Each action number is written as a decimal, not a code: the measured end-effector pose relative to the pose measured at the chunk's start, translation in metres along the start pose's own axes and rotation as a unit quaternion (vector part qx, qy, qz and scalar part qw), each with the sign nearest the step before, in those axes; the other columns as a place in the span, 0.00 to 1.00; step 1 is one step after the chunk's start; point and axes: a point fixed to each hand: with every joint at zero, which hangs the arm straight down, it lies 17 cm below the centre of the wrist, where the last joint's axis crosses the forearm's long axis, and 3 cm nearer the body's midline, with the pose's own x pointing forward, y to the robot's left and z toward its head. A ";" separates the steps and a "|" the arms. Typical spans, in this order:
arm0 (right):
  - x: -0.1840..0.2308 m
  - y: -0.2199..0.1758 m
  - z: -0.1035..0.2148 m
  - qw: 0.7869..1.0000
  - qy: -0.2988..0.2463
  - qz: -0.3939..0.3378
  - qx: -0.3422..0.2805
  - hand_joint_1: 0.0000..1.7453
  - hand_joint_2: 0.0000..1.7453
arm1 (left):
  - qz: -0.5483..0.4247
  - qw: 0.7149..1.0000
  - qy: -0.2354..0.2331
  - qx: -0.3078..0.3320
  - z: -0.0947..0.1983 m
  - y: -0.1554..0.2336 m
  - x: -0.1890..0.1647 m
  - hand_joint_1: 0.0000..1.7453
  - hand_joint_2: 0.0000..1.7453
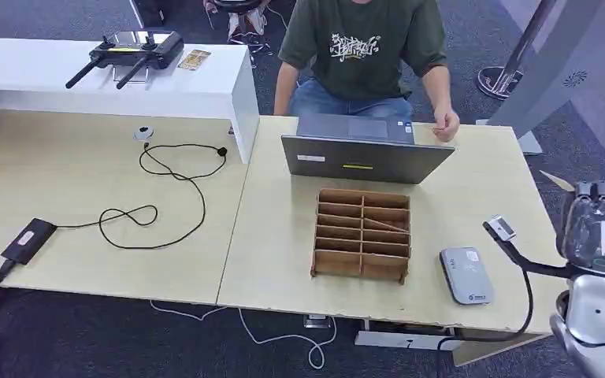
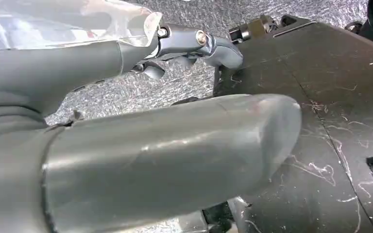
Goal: Pass the card to the sensor for recognition and then transmit it.
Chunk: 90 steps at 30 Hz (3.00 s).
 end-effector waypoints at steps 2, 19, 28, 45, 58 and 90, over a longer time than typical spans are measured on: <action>0.003 0.000 0.000 1.000 -0.001 -0.004 -0.002 1.00 1.00 | 0.000 1.000 0.000 -0.002 0.000 0.000 0.000 0.00 0.00; 0.071 -0.044 -0.027 0.994 0.008 -0.099 -0.046 1.00 1.00 | -0.010 1.000 -0.012 -0.014 0.000 0.005 0.009 0.00 0.00; 0.118 -0.077 -0.053 0.986 -0.013 -0.149 -0.076 1.00 1.00 | -0.016 1.000 -0.013 -0.022 -0.001 0.007 0.012 0.00 0.00; 0.179 -0.115 -0.104 0.972 -0.079 -0.195 -0.108 1.00 1.00 | -0.022 0.999 -0.014 -0.028 -0.001 0.013 0.017 0.00 0.00; 0.213 -0.105 -0.169 0.972 -0.063 -0.216 -0.061 1.00 1.00 | -0.025 0.999 -0.018 -0.042 -0.003 0.015 0.025 0.00 0.00; 0.238 -0.073 -0.167 0.974 -0.073 -0.214 0.002 0.00 1.00 | -0.028 0.998 -0.016 -0.045 -0.003 0.013 0.025 0.00 0.00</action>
